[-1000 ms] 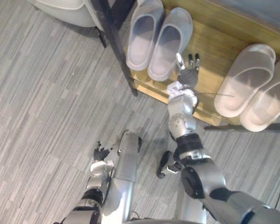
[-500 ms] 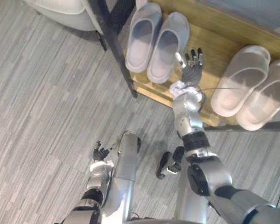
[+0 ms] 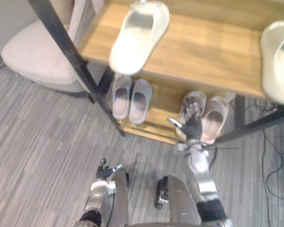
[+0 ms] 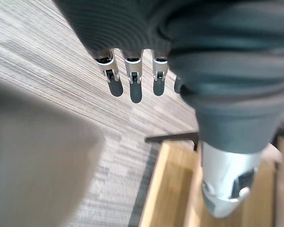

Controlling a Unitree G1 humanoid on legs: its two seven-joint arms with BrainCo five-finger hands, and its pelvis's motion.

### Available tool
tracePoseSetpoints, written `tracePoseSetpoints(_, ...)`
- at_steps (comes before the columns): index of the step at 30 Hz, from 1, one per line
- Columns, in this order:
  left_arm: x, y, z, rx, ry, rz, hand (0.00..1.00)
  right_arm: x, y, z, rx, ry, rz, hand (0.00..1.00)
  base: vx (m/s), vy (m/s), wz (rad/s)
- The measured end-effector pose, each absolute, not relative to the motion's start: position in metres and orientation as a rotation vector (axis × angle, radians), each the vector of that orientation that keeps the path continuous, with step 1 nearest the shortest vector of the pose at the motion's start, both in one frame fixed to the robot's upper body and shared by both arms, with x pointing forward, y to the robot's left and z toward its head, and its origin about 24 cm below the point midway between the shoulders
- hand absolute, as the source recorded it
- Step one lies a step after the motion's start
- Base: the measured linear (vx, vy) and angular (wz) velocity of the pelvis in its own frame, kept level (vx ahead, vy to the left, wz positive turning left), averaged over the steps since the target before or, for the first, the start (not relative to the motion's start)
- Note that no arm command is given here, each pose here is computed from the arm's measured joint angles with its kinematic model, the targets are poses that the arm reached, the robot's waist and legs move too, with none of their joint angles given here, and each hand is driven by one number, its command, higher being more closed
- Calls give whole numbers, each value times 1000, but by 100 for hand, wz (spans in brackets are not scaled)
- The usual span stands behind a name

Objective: Organize the slippers on the shoe rack

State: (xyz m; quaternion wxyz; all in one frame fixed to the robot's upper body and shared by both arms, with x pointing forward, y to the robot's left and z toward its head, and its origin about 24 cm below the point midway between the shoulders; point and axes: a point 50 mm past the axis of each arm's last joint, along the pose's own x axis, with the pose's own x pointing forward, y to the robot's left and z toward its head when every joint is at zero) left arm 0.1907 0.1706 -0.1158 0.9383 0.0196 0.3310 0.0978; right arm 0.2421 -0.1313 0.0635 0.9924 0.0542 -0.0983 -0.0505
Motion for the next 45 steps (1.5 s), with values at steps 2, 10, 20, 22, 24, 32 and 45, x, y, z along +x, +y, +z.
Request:
tracePoseSetpoints(2, 181, 159, -122, 44, 708, 147, 0, 226, -137, 47, 54, -133, -99, 0, 172, 132, -19)
tracePoseSetpoints(10, 148, 140, -139, 80, 817, 25, 0, 167, -154, -24, -25, 221, -124, 0, 101, 91, -23)
tracePoseSetpoints(20, 128, 137, -148, 63, 889, 14, 0, 81, -190, -129, 140, 797, -355, 0, -25, 1, -12)
tracePoseSetpoints(22, 124, 136, -150, 62, 903, 12, 0, 79, -194, -134, 181, 822, -389, 0, -44, -11, -8)
tracePoseSetpoints(24, 124, 135, -150, 62, 903, 4, 0, 75, -197, -138, 226, 841, -425, 0, -61, -4, -4)
tracePoseSetpoints(32, 129, 113, -144, 174, 842, -229, 0, 70, -200, -147, 316, 871, -491, 0, 1, 3, 0)
tracePoseSetpoints(45, 182, -16, 14, 9, -14, -885, 0, 62, -210, -146, 284, 881, -482, 0, 57, -8, 17)
